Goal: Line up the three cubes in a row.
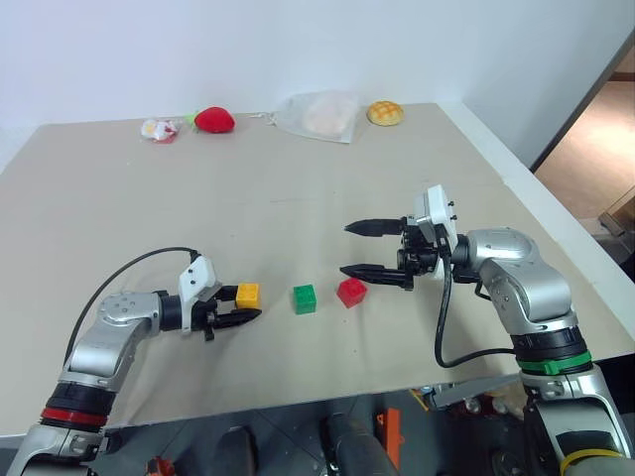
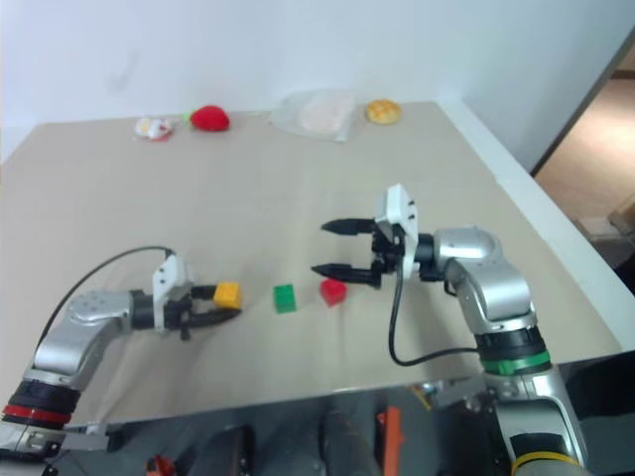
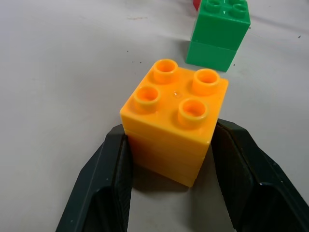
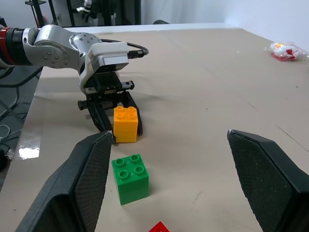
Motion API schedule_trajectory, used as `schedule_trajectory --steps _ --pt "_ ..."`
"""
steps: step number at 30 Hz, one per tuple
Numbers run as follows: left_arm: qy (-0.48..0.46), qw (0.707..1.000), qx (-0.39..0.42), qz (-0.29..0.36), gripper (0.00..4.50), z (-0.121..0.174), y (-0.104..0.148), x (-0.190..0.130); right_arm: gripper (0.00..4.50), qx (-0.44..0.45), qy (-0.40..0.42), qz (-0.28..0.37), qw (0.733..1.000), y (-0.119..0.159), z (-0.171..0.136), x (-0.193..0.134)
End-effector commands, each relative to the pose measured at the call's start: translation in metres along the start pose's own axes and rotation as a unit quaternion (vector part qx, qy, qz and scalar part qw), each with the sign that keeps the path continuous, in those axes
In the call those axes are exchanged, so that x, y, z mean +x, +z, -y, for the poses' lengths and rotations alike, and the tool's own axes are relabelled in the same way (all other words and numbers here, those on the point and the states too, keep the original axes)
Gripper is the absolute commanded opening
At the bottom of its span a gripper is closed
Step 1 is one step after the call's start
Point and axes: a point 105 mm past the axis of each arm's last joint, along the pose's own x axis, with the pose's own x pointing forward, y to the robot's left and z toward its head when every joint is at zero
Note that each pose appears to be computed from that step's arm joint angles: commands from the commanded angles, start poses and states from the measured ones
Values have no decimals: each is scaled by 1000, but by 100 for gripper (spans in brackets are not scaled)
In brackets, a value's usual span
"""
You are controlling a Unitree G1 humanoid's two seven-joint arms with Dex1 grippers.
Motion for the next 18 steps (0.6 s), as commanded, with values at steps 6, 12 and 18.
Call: schedule_trajectory --steps 6,12,18 --pt "-15 1000 3 4 183 16 -3 4 397 -29 7 20 999 18 0 2" --pt "9 1000 1 3 378 11 -10 4 397 -29 6 20 999 19 0 1" --pt "26 999 11 -18 448 4 -21 -8 397 -29 6 20 999 19 2 0"
